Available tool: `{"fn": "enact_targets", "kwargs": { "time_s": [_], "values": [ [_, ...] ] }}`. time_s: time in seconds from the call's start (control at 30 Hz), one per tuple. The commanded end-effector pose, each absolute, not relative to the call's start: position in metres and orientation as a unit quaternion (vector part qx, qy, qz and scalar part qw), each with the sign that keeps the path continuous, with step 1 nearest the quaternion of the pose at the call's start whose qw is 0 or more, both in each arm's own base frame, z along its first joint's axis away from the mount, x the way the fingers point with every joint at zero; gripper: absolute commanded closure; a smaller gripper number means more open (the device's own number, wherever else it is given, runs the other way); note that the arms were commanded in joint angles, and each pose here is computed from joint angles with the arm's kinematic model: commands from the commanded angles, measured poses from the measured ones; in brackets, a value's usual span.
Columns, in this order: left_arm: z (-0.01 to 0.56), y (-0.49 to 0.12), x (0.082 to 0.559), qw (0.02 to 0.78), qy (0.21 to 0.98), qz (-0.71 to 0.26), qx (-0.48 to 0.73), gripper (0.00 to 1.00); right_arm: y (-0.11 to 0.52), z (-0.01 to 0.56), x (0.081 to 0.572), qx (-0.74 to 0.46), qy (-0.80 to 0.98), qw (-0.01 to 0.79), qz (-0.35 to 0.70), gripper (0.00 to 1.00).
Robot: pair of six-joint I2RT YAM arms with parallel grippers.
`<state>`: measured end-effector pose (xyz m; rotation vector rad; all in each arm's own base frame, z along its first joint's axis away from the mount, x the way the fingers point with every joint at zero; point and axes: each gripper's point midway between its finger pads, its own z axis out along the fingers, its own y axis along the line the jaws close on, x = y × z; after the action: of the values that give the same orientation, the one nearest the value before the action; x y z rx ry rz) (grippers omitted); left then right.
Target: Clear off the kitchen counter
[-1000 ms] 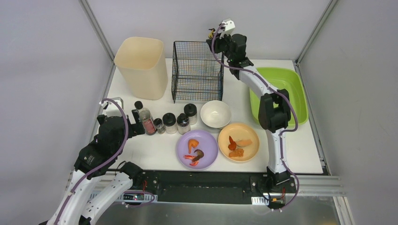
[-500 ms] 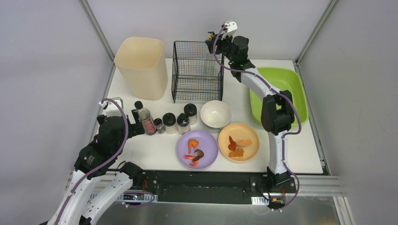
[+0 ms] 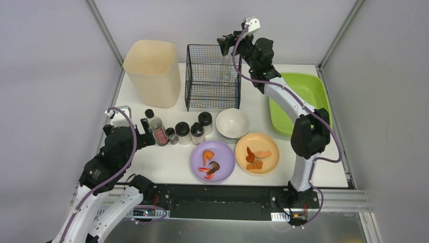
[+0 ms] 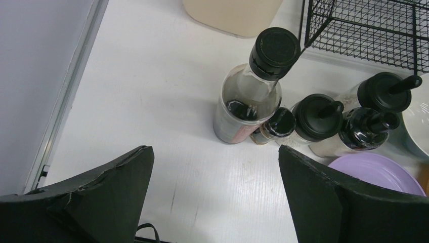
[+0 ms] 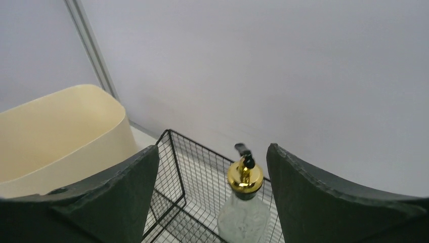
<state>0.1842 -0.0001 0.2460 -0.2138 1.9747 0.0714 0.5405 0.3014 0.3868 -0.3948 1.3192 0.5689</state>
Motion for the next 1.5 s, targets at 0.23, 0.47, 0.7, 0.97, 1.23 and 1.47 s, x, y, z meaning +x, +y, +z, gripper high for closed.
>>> {"fn": "enact_targets", "kwargs": {
  "time_s": [0.23, 0.47, 0.7, 0.97, 1.23, 1.47],
  "values": [
    [0.257, 0.009, 0.178, 0.571, 0.814, 0.027, -0.107, 0.01, 0.322, 0.407, 0.42, -0.255, 0.592, 0.724, 0.246, 0.15],
    [0.269, 0.023, 0.168, 0.604, 0.784, 0.026, -0.144, 0.01, 0.359, 0.382, 0.339, -0.318, 0.59, 0.675, 0.307, 0.13],
    [0.278, 0.044, 0.154, 0.634, 0.748, 0.034, -0.19, 0.02, 0.411, 0.35, 0.27, -0.378, 0.566, 0.635, 0.365, 0.13],
    [0.285, 0.059, 0.141, 0.659, 0.717, 0.033, -0.227, 0.03, 0.469, 0.329, 0.236, -0.392, 0.549, 0.605, 0.421, 0.14],
    [0.289, 0.064, 0.134, 0.671, 0.701, 0.023, -0.239, 0.03, 0.517, 0.306, 0.231, -0.388, 0.546, 0.595, 0.444, 0.15],
    [0.29, 0.063, 0.135, 0.673, 0.7, 0.02, -0.238, 0.03, 0.544, 0.297, 0.231, -0.381, 0.539, 0.588, 0.468, 0.16]
  ]
}}
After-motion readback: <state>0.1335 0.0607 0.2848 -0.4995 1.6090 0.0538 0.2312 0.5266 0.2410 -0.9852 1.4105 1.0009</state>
